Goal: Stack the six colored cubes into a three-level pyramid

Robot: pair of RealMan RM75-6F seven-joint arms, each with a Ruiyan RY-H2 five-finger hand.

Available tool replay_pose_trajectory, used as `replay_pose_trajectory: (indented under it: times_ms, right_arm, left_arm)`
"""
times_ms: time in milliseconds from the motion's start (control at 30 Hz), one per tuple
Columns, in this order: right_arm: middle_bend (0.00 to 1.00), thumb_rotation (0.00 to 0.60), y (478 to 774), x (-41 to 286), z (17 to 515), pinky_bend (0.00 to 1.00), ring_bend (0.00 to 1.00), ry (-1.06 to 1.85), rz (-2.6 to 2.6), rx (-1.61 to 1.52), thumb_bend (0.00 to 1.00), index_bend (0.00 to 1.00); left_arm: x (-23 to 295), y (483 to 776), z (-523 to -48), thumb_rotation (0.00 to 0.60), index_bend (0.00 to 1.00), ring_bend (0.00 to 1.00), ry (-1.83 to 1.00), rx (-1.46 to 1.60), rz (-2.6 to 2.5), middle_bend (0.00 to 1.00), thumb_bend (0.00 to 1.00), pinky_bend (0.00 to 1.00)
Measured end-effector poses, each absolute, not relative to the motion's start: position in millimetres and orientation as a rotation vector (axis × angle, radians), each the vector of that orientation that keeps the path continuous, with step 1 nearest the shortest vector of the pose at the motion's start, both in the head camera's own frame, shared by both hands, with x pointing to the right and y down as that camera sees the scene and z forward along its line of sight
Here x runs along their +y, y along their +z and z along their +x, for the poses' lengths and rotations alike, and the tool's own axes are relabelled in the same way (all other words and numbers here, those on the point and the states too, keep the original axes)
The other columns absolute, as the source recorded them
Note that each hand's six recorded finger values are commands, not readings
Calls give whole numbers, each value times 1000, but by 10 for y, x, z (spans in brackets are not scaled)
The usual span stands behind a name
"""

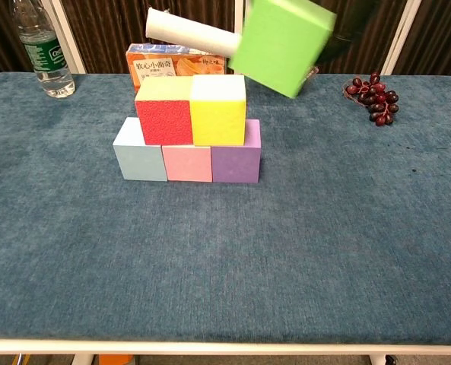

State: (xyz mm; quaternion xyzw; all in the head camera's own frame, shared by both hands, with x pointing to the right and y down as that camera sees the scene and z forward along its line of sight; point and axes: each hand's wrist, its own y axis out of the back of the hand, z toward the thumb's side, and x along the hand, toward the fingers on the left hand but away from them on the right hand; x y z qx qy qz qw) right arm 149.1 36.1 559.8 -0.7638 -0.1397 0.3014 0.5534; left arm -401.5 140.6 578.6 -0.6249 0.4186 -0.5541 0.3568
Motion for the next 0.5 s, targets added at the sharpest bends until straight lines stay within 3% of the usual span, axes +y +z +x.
replay_pose_trajectory:
  times_ms: [500]
  right_arm:
    - [94,600,5789,21,582,0,0,774,-1831,-267,147,450]
  left_arm:
    - [1397,5816,-4088,600,146,46,-1445,1107,-1615,104,0,64]
